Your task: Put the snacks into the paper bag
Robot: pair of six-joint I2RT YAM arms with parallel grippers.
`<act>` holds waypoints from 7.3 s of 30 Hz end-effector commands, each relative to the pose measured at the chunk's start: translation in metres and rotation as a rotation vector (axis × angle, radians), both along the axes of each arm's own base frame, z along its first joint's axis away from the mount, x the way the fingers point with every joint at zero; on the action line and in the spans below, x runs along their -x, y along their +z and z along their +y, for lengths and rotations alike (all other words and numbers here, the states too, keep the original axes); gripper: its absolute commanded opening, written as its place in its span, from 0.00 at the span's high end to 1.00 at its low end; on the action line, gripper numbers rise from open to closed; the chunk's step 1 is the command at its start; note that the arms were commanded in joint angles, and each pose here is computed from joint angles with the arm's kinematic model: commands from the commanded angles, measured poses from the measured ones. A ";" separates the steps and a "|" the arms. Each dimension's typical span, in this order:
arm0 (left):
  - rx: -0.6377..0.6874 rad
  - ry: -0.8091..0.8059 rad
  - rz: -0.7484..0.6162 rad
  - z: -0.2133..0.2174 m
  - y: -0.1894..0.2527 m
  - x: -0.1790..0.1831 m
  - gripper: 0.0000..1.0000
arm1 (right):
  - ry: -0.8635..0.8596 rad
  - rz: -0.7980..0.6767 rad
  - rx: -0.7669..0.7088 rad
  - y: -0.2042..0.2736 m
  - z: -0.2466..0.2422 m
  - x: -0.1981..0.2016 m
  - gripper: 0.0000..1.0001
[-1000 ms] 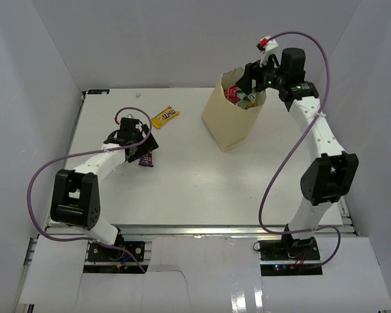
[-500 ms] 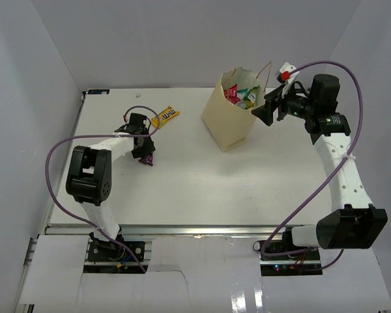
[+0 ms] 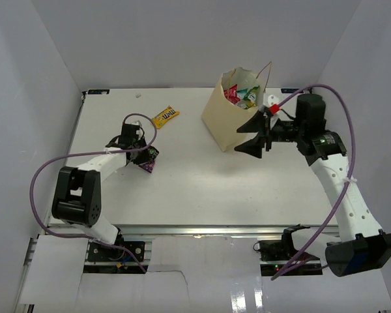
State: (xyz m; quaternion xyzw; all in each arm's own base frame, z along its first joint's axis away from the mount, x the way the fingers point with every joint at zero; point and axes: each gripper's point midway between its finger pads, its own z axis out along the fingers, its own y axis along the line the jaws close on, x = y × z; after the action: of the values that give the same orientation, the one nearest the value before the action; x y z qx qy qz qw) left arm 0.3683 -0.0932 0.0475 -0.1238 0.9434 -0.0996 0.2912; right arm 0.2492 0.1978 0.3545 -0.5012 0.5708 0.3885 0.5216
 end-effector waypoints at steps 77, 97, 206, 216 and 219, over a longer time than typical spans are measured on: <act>0.320 -0.339 -0.506 -0.093 0.178 0.054 0.13 | -0.660 -0.290 -0.208 0.182 -0.065 -0.169 0.92; 0.384 -0.087 -0.342 -0.068 0.133 -0.020 0.11 | -0.693 -0.085 0.170 -0.029 -0.022 -0.306 0.82; 0.916 -0.814 -0.501 -0.161 0.191 0.174 1.00 | 0.451 0.371 -0.047 -0.059 0.177 0.063 0.58; 0.918 -0.808 -0.585 -0.158 0.216 0.175 0.54 | 0.414 0.227 -0.020 -0.035 0.170 0.048 0.92; 0.907 -0.808 -0.652 -0.154 0.229 0.177 0.42 | 0.395 0.194 -0.045 -0.016 0.163 0.038 0.92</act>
State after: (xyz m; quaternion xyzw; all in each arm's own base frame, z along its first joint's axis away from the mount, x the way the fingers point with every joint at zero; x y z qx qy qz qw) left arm 0.1929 -0.2499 0.2401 0.1441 0.6817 -0.6144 0.3702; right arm 0.2000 0.3678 0.3038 -0.5401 0.5282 0.5594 0.3410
